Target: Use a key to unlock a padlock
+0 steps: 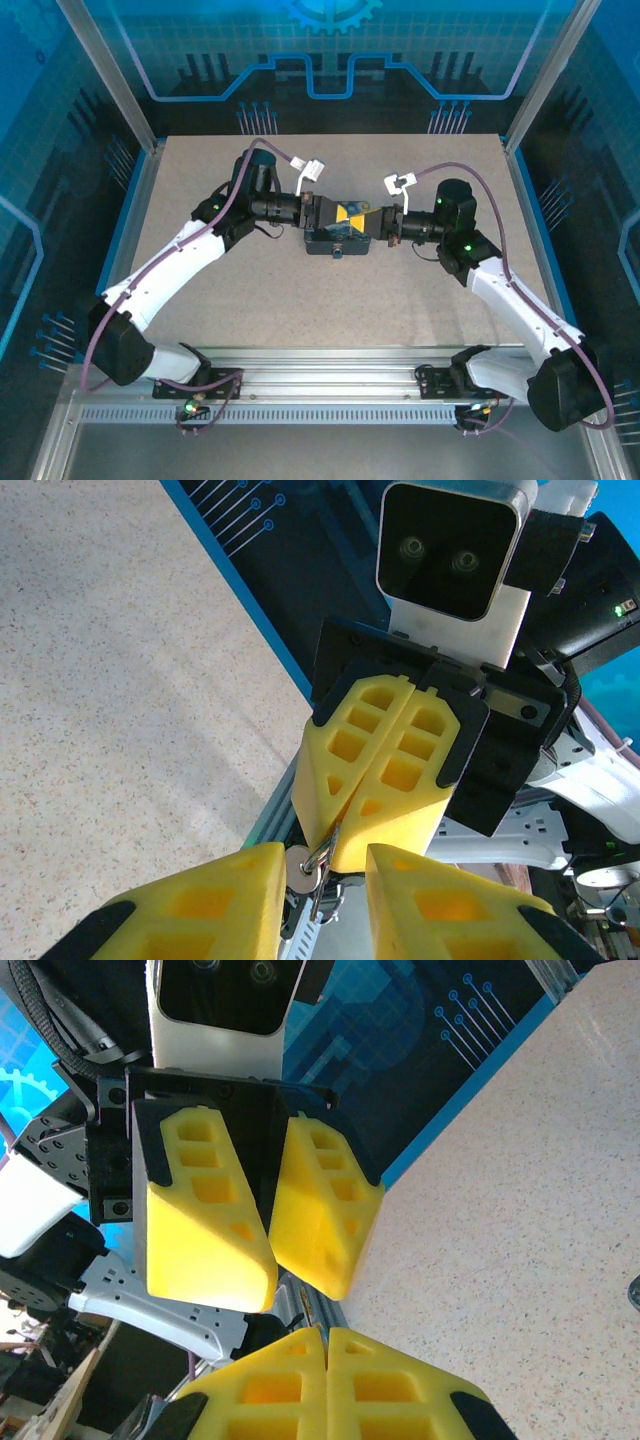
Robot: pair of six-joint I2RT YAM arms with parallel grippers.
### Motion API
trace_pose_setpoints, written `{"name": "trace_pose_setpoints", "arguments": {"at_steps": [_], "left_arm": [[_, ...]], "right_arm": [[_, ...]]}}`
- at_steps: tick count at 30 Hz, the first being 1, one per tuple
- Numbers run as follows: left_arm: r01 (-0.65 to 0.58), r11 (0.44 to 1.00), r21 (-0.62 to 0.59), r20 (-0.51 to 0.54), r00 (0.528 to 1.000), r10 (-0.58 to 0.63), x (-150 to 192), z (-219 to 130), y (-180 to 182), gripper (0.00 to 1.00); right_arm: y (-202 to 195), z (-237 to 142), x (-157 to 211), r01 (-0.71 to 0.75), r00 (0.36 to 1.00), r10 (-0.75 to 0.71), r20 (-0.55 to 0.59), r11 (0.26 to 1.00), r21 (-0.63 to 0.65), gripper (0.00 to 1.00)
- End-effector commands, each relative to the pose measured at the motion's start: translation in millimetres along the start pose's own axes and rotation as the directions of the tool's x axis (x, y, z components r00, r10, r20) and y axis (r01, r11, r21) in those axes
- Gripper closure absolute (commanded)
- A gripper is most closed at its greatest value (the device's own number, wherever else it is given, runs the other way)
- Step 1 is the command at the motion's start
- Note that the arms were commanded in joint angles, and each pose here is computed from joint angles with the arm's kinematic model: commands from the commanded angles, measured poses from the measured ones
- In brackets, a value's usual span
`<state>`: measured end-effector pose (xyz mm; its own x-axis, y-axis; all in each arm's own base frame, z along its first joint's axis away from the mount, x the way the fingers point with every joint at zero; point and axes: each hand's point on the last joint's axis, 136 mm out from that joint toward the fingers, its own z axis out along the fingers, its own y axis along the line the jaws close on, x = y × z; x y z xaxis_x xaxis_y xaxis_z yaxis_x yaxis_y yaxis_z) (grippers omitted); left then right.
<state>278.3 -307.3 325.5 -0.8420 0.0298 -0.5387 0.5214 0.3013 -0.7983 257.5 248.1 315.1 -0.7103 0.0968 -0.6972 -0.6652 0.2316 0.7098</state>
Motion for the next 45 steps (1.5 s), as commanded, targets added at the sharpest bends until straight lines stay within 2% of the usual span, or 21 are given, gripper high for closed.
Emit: {"name": "trace_pose_setpoints", "arguments": {"at_steps": [1, 5, 9, 12, 13, 15, 18, 26, 30, 34, 38, 41, 45], "left_arm": [[-0.008, 0.999, 0.035, -0.011, 1.0, 0.009, 4.0, -1.1, -8.4, 0.75], [-0.01, 0.999, 0.039, -0.017, 1.0, 0.01, 6.0, 1.2, -8.8, 0.85], [-0.021, 0.999, 0.04, -0.01, 1.0, 0.021, 3.9, 0.2, -11.1, 1.0], [-0.034, 0.999, 0.032, -0.009, 0.999, 0.035, 2.1, -1.0, -12.5, 1.0], [-0.039, 0.999, 0.027, -0.012, 0.999, 0.039, 2.1, -1.2, -12.6, 1.0], [-0.04, 0.999, 0.017, -0.026, 0.999, 0.04, 3.0, -1.7, -12.5, 1.0], [-0.036, 0.999, 0.019, -0.046, 0.998, 0.037, 5.0, -1.0, -12.7, 1.0], [-0.019, 0.999, 0.03, -0.079, 0.997, 0.021, 10.7, 1.8, -11.5, 1.0], [-0.017, 0.999, 0.031, -0.084, 0.996, 0.019, 11.1, 3.1, -10.5, 1.0], [-0.019, 0.999, 0.031, -0.083, 0.996, 0.021, 11.2, 3.7, -10.9, 1.0], [-0.024, 0.999, 0.031, -0.081, 0.996, 0.026, 11.0, 2.8, -12.3, 1.0], [-0.025, 0.999, 0.035, -0.081, 0.996, 0.028, 10.8, 2.6, -13.1, 1.0], [-0.028, 0.999, 0.033, -0.08, 0.996, 0.03, 10.6, 2.7, -12.5, 1.0]], "right_arm": [[-0.7, -2.4, -5.0, 0.008, 1.0, -0.008, 0.028, 1.0, 0.002, 1.0], [-0.3, -4.2, -7.4, 0.004, 0.999, -0.004, 0.041, 1.0, 0.001, 1.0], [-2.1, -3.8, -5.6, -0.001, 1.0, 0.001, 0.03, 1.0, 0.002, 1.0], [-4.8, -3.5, -1.7, 0.001, 1.0, -0.001, 0.007, 1.0, 0.015, 1.0], [-5.0, -3.5, 0.3, 0.002, 1.0, -0.001, -0.005, 1.0, 0.016, 0.97], [-8.5, -5.5, 5.0, -0.01, 1.0, 0.011, -0.024, 0.999, 0.03, 0.79], [-6.9, -10.8, 0.6, -0.007, 1.0, 0.007, -0.009, 1.0, 0.031, 0.67], [12.3, -13.8, -11.5, 0.037, 0.999, -0.037, 0.006, 0.999, -0.013, 0.55], [17.2, -10.0, -8.7, 0.047, 0.999, -0.048, -0.006, 0.998, -0.031, 0.55], [18.2, -5.8, -5.5, 0.045, 0.999, -0.046, -0.023, 0.998, -0.045, 0.62], [17.0, -3.1, -1.9, 0.039, 0.998, -0.041, -0.04, 0.998, -0.052, 0.63], [20.1, -2.0, -0.9, 0.047, 0.998, -0.05, -0.046, 0.997, -0.065, 0.72], [23.0, -0.5, 2.3, 0.051, 0.996, -0.056, -0.063, 0.996, -0.078, 0.76]]}}
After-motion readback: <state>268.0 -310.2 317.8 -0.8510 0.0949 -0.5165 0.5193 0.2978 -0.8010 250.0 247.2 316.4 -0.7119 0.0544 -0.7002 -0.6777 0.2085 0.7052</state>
